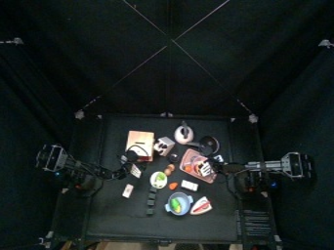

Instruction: Grab bowl

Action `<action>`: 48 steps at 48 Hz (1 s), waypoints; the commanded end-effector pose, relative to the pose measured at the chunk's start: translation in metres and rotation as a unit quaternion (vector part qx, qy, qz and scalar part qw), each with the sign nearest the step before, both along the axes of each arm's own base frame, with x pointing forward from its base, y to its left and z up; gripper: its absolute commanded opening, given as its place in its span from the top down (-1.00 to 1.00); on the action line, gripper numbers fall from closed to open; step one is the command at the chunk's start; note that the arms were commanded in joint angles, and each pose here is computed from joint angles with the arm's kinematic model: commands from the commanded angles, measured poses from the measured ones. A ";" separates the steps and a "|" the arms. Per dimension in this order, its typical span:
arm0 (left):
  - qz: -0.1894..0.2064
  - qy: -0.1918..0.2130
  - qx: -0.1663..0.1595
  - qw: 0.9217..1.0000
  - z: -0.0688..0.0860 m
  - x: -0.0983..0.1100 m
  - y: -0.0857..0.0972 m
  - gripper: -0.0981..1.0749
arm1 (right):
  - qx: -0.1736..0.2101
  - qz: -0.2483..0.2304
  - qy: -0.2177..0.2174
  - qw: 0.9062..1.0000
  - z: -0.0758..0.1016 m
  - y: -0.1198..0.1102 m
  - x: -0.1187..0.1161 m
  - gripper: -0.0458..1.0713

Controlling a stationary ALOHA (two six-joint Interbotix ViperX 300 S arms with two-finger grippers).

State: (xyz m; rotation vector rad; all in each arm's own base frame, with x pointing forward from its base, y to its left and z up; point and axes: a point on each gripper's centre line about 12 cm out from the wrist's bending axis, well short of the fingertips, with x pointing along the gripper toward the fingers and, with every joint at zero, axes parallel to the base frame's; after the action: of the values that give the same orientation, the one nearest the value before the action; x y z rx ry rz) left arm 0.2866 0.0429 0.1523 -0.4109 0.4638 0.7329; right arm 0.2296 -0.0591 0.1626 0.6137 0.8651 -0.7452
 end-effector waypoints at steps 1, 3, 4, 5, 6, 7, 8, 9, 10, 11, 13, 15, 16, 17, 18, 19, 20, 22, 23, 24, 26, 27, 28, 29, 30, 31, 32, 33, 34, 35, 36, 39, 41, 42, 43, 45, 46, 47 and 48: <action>0.000 -0.017 0.002 1.000 0.010 0.007 0.001 -0.82 | -0.002 0.013 -0.018 1.000 0.010 0.005 0.008 -0.57; -0.015 -0.023 0.002 1.000 0.014 0.013 -0.004 -0.82 | -0.005 0.042 -0.031 0.999 0.017 0.017 0.013 -0.57; -0.031 -0.026 0.004 0.999 0.018 0.018 -0.008 -0.82 | -0.004 0.058 -0.036 0.998 0.020 0.025 0.016 -0.57; -0.055 -0.029 0.007 0.998 0.022 0.024 -0.014 -0.82 | -0.006 0.072 -0.038 0.997 0.021 0.031 0.018 -0.57; -0.087 -0.029 0.011 0.996 0.026 0.032 -0.023 -0.82 | -0.009 0.085 -0.038 0.996 0.020 0.036 0.019 -0.57; -0.132 -0.031 0.014 0.991 0.032 0.043 -0.036 -0.82 | -0.011 0.091 -0.035 0.995 0.019 0.038 0.019 -0.57; -0.166 -0.031 0.012 0.986 0.036 0.052 -0.047 -0.82 | -0.011 0.092 -0.033 0.995 0.018 0.038 0.020 -0.57; -0.197 -0.030 0.006 0.980 0.039 0.062 -0.058 -0.82 | -0.008 0.088 -0.033 0.996 0.018 0.038 0.019 -0.57; -0.222 -0.027 -0.004 0.975 0.039 0.068 -0.069 -0.82 | -0.004 0.084 -0.035 0.996 0.019 0.039 0.019 -0.57; -0.256 -0.021 -0.017 0.966 0.038 0.078 -0.083 -0.82 | 0.005 0.078 -0.039 0.996 0.020 0.039 0.019 -0.57; -0.297 -0.011 -0.033 0.954 0.034 0.095 -0.103 -0.82 | 0.020 0.070 -0.046 0.996 0.023 0.041 0.017 -0.57; -0.304 -0.007 -0.040 0.952 0.030 0.106 -0.112 -0.82 | 0.025 0.066 -0.049 0.996 0.025 0.042 0.014 -0.57; -0.304 -0.009 -0.044 0.951 0.029 0.111 -0.116 -0.82 | 0.027 0.065 -0.050 0.996 0.025 0.042 0.013 -0.57; -0.304 -0.009 -0.045 0.952 0.028 0.117 -0.119 -0.82 | 0.029 0.063 -0.052 0.996 0.025 0.042 0.012 -0.57; -0.304 -0.011 -0.047 0.952 0.028 0.121 -0.122 -0.82 | 0.030 0.062 -0.052 0.996 0.026 0.043 0.011 -0.57; -0.299 -0.012 -0.047 0.953 0.027 0.126 -0.123 -0.82 | 0.030 0.062 -0.053 0.996 0.026 0.043 0.011 -0.57; -0.297 -0.010 -0.048 0.954 0.024 0.128 -0.125 -0.82 | 0.030 0.062 -0.054 0.996 0.026 0.043 0.010 -0.57; -0.289 -0.005 -0.045 0.956 0.018 0.133 -0.125 -0.82 | 0.029 0.063 -0.054 0.996 0.026 0.042 0.010 -0.57; -0.283 -0.003 -0.041 0.958 0.014 0.136 -0.124 -0.82 | 0.029 0.064 -0.054 0.996 0.026 0.042 0.010 -0.57; -0.280 -0.001 -0.041 0.959 0.010 0.140 -0.125 -0.82 | 0.028 0.064 -0.053 0.996 0.026 0.042 0.011 -0.57; -0.275 0.005 -0.039 0.961 0.003 0.145 -0.125 -0.82 | 0.029 0.064 -0.053 0.996 0.026 0.042 0.010 -0.57; -0.275 0.008 -0.038 0.961 0.000 0.146 -0.125 -0.82 | 0.029 0.064 -0.053 0.996 0.026 0.042 0.010 -0.57; -0.274 0.013 -0.038 0.961 -0.005 0.147 -0.125 -0.82 | 0.029 0.062 -0.054 0.996 0.026 0.042 0.010 -0.57; -0.274 0.015 -0.038 0.961 -0.007 0.148 -0.126 -0.82 | 0.030 0.062 -0.052 0.996 0.025 0.043 0.010 -0.57; -0.273 0.018 -0.040 0.961 -0.010 0.149 -0.126 -0.82 | 0.030 0.062 -0.052 0.996 0.025 0.043 0.010 -0.57; -0.277 0.019 -0.041 0.960 -0.011 0.151 -0.128 -0.82 | 0.030 0.062 -0.052 0.996 0.025 0.043 0.010 -0.57; -0.277 0.020 -0.042 0.960 -0.013 0.151 -0.130 -0.82 | 0.031 0.062 -0.052 0.996 0.025 0.043 0.010 -0.57; -0.280 0.021 -0.042 0.959 -0.015 0.152 -0.132 -0.82 | 0.031 0.062 -0.052 0.996 0.025 0.043 0.010 -0.57; -0.280 0.023 -0.041 0.959 -0.016 0.153 -0.133 -0.82 | 0.031 0.061 -0.052 0.996 0.025 0.042 0.010 -0.57; -0.281 0.025 -0.042 0.958 -0.018 0.153 -0.134 -0.82 | 0.031 0.062 -0.053 0.996 0.025 0.043 0.010 -0.57; -0.280 0.028 -0.042 0.959 -0.021 0.153 -0.134 -0.81 | 0.031 0.061 -0.052 0.996 0.025 0.042 0.010 -0.57; -0.276 0.035 -0.047 0.959 -0.028 0.152 -0.134 -0.81 | 0.031 0.062 -0.049 0.996 0.023 0.043 0.010 -0.57; -0.269 0.041 -0.055 0.961 -0.033 0.150 -0.133 -0.81 | 0.031 0.060 -0.047 0.997 0.023 0.042 0.010 -0.57; -0.265 0.042 -0.058 0.962 -0.034 0.149 -0.132 -0.81 | 0.031 0.060 -0.046 0.997 0.022 0.042 0.011 -0.57; -0.263 0.042 -0.059 0.962 -0.034 0.149 -0.132 -0.81 | 0.031 0.060 -0.046 0.997 0.022 0.042 0.010 -0.57; -0.262 0.045 -0.058 0.962 -0.037 0.149 -0.131 -0.80 | 0.031 0.059 -0.043 0.997 0.020 0.042 0.009 -0.57; -0.261 0.047 -0.057 0.962 -0.038 0.150 -0.131 -0.80 | 0.032 0.058 -0.043 0.997 0.020 0.042 0.009 -0.57; -0.260 0.048 -0.057 0.963 -0.040 0.150 -0.131 -0.80 | 0.034 0.058 -0.041 0.997 0.019 0.042 0.008 -0.57; -0.257 0.049 -0.058 0.963 -0.042 0.151 -0.131 -0.79 | 0.035 0.057 -0.041 0.997 0.018 0.042 0.007 -0.57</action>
State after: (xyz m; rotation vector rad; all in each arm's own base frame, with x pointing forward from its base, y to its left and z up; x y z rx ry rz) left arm 0.4312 -0.0882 0.1021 -0.3365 0.7037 0.2217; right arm 0.2356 -0.0167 0.1766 0.6403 0.8609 -0.5913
